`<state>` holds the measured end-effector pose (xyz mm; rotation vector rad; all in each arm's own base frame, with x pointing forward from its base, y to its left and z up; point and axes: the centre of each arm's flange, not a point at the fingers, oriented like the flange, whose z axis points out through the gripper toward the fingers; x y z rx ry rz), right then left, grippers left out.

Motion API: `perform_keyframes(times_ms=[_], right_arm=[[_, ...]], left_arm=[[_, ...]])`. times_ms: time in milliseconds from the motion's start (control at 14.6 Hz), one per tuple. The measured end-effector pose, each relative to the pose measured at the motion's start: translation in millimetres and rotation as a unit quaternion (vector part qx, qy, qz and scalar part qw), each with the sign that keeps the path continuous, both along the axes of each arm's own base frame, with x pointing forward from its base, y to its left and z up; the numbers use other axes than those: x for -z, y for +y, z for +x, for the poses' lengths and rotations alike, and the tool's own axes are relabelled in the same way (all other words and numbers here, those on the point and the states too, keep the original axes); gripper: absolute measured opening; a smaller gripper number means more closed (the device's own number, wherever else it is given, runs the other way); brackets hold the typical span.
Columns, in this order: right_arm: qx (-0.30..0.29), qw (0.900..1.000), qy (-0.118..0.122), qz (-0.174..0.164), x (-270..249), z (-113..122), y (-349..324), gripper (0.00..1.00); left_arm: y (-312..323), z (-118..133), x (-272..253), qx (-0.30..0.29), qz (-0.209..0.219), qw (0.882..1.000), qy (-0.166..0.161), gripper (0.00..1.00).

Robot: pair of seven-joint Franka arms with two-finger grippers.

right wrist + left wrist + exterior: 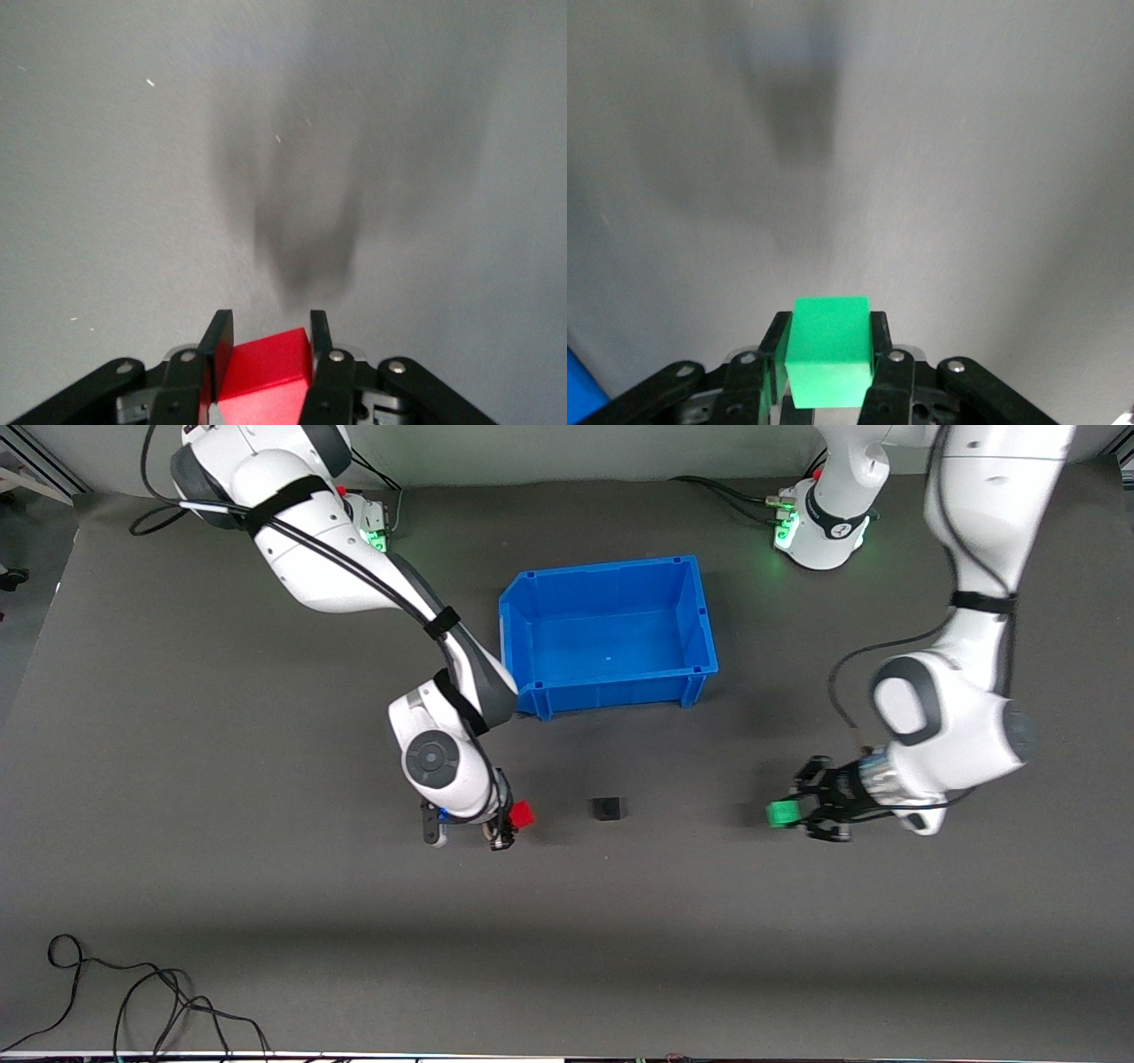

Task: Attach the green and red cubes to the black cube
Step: 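Carry the red and green cubes toward the black cube with both grippers, then press the red and green cubes against the black cube from both sides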

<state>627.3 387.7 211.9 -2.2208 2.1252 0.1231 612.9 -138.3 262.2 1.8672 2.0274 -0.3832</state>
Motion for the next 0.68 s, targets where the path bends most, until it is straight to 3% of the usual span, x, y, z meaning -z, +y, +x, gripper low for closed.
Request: perform_keyframes(times_ms=[341, 683], right_arm=[[0.053, 0.998, 0.017, -0.006, 20, -3, 19, 0.40], [0.085, 0.996, 0.025, -0.009, 35, -18, 48, 0.40]], left_arm=[[-96, -21, 26, 0.026, 0.018, 0.999, -0.005, 0.37], [-152, -21, 54, 0.056, 0.023, 0.998, -0.005, 0.37]])
